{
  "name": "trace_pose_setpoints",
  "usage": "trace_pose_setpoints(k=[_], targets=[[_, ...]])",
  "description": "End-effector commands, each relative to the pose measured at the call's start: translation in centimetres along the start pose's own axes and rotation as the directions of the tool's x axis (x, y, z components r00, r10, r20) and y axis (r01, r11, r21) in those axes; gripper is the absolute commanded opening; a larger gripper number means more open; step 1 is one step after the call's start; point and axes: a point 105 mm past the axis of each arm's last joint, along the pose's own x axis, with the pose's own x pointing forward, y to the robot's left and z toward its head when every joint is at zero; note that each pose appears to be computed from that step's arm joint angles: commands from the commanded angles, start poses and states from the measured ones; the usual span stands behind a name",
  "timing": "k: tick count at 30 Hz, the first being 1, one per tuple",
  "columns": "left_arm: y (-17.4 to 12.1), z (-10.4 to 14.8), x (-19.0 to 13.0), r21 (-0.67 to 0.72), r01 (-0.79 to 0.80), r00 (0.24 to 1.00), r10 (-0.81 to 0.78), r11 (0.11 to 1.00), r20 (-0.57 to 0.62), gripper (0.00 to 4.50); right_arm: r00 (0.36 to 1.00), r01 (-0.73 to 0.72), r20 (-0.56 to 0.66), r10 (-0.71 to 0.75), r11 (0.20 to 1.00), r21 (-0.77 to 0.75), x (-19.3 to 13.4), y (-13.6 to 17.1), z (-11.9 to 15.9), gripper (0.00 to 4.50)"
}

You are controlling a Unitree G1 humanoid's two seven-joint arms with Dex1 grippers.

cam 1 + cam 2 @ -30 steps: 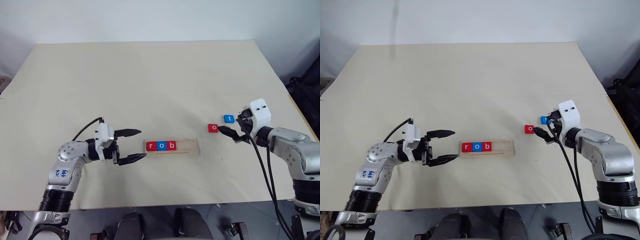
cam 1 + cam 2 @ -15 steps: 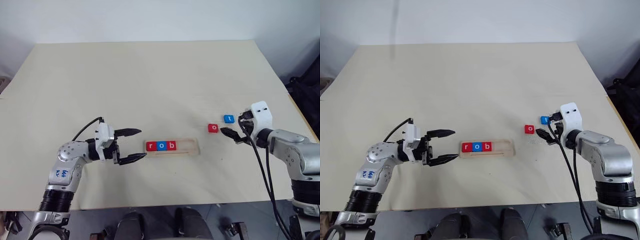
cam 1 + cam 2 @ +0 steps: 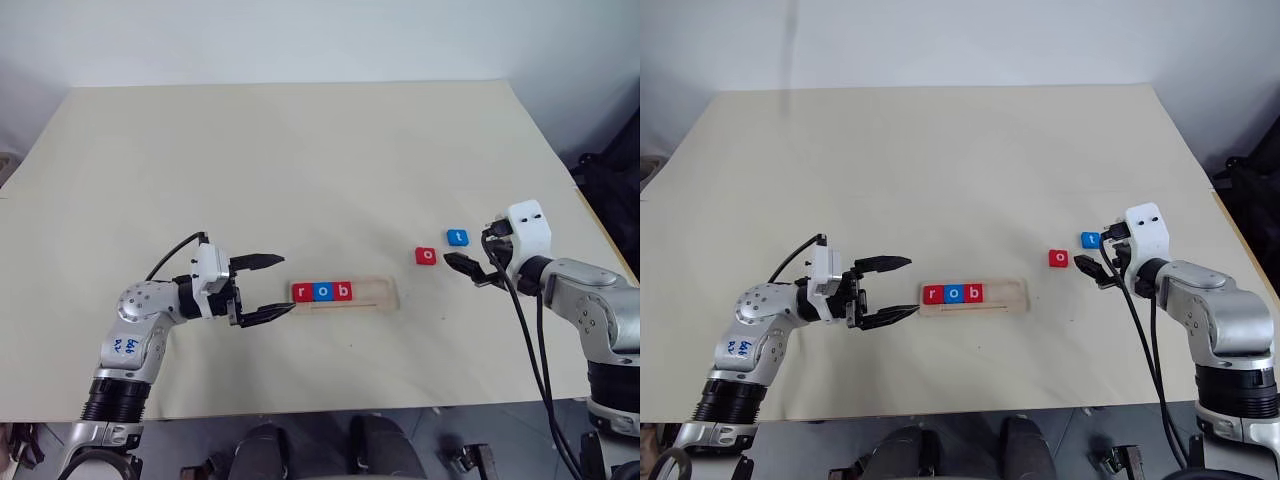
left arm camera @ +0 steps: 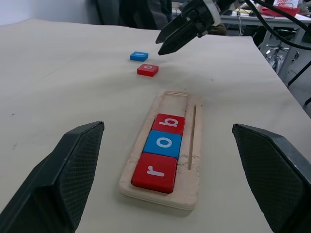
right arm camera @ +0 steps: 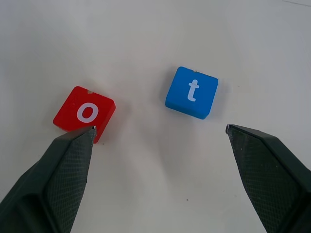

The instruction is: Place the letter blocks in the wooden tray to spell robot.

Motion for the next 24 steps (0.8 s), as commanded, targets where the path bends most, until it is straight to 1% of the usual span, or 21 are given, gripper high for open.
trace_pose_setpoints(k=[1, 2, 5, 11, 14, 16, 17, 24], targets=[[0.4, 0.8, -0.3, 0.041, -0.015, 1.0, 0.015, 0.999, 0.016, 4.5, 0.997, -0.013, 0.072, 0.011, 0.999, 0.03, -0.2, 1.3, 2.1, 4.47], [0.4, 0.9, -0.3, 0.042, -0.017, 1.0, 0.016, 0.999, 0.016, 4.5, 0.997, -0.008, 0.072, 0.005, 0.999, 0.049, -0.1, 1.5, 2.1, 4.47], [0.2, 0.9, -0.6, 0.038, -0.024, 1.0, 0.024, 0.999, 0.014, 4.5, 0.999, -0.005, 0.051, 0.0, 0.996, 0.093, 0.8, 3.3, 1.3, 4.47], [-0.1, 0.9, -0.8, 0.036, -0.034, 0.999, 0.034, 0.999, 0.01, 4.5, 0.993, 0.109, 0.031, -0.115, 0.982, 0.156, 2.7, 4.1, 0.0, 4.47], [-0.1, 0.9, -1.0, 0.037, -0.04, 0.999, 0.04, 0.998, 0.006, 4.5, 0.994, 0.104, 0.025, -0.109, 0.981, 0.166, 3.2, 5.4, -0.4, 4.47], [-0.1, 0.8, -1.1, 0.037, -0.044, 0.999, 0.044, 0.998, 0.003, 4.5, 0.992, 0.117, 0.026, -0.122, 0.981, 0.155, 3.4, 5.8, -0.5, 4.08], [-0.1, 0.8, -1.1, 0.037, -0.046, 0.999, 0.046, 0.998, 0.003, 4.5, 0.988, 0.144, 0.034, -0.151, 0.976, 0.161, 3.4, 5.6, -0.5, 3.9], [-0.1, 0.9, -1.1, 0.038, -0.042, 0.999, 0.042, 0.998, 0.004, 4.5, 0.983, 0.173, 0.029, -0.181, 0.969, 0.178, 3.2, 5.9, -1.1, 1.49]])
